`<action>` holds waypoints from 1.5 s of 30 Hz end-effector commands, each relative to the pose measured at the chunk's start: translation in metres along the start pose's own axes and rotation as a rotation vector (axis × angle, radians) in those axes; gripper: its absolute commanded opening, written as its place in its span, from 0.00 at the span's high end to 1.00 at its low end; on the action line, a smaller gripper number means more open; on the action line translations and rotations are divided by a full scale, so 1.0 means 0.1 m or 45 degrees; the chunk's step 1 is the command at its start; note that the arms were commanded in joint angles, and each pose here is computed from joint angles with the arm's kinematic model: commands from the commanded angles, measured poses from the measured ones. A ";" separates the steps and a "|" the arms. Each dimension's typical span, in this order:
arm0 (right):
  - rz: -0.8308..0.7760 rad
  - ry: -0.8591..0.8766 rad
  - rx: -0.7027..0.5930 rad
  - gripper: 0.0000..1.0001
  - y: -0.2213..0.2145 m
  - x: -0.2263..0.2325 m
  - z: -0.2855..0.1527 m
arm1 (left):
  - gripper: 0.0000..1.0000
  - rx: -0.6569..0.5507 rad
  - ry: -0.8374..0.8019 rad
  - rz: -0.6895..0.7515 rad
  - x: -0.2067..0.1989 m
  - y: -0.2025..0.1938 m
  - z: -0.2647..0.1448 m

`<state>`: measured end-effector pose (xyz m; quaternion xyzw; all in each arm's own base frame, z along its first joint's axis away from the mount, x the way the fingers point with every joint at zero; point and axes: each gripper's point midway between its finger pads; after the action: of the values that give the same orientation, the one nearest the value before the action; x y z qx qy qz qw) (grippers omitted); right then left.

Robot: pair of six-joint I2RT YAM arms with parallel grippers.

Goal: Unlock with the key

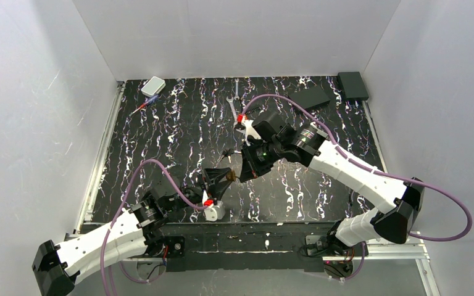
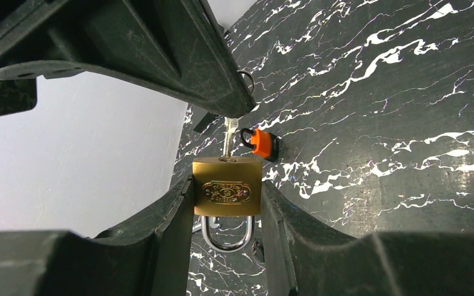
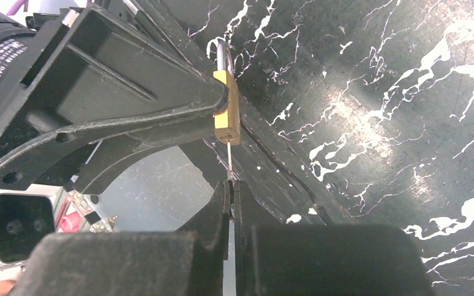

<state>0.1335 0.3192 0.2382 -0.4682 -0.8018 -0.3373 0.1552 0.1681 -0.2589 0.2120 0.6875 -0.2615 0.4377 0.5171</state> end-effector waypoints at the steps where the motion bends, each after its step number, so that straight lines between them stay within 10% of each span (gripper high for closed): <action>1: -0.017 0.018 -0.028 0.99 0.05 0.03 0.03 | 1.00 -0.053 0.094 0.036 0.30 0.17 -0.01; 45: -0.013 0.055 -0.038 0.99 0.07 0.09 0.11 | 1.00 -0.033 0.078 0.035 0.27 0.14 0.01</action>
<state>0.1341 0.3260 0.2352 -0.4669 -0.7979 -0.3461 0.1599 0.1714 -0.2580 0.2065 0.6966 -0.2562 0.4370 0.5082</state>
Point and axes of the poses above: each gripper's point midway between its finger pads, its own z axis out along the fingers, its own x axis along the line the jaws close on, y = z × x, and after that the axes turned 7 degrees about z, right-handed
